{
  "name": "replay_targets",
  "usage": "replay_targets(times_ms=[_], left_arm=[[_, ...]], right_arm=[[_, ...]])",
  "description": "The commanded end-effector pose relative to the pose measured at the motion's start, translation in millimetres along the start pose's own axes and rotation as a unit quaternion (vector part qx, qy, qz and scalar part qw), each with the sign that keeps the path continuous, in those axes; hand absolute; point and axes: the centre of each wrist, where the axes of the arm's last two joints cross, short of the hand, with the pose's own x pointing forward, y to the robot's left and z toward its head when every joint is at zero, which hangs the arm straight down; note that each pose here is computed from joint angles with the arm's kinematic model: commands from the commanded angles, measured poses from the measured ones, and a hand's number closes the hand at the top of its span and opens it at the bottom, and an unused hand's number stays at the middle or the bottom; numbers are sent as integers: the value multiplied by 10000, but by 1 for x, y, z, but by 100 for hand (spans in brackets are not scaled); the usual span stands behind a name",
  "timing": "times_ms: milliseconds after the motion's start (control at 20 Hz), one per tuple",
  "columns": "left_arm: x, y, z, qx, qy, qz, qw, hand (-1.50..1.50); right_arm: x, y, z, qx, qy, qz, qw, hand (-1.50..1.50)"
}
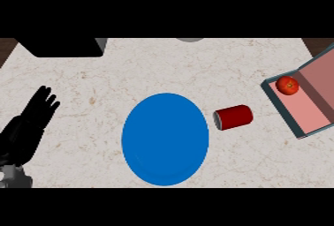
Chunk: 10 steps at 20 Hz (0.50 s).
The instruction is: Pick the tomato from the plate and place it in the cardboard box
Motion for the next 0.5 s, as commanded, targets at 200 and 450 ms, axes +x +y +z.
replay_targets(times_ms=[200, 450], left_arm=[[-1, -16, 1, -93, -48, 47, 9999, 0], [7, 13, 7, -30, -26, -94, 9999, 0]], right_arm=[[-32, -71, 1, 176, -186, -222, 9994, -150], [-41, -92, 0, 198, -229, 29, 9995, -150]])
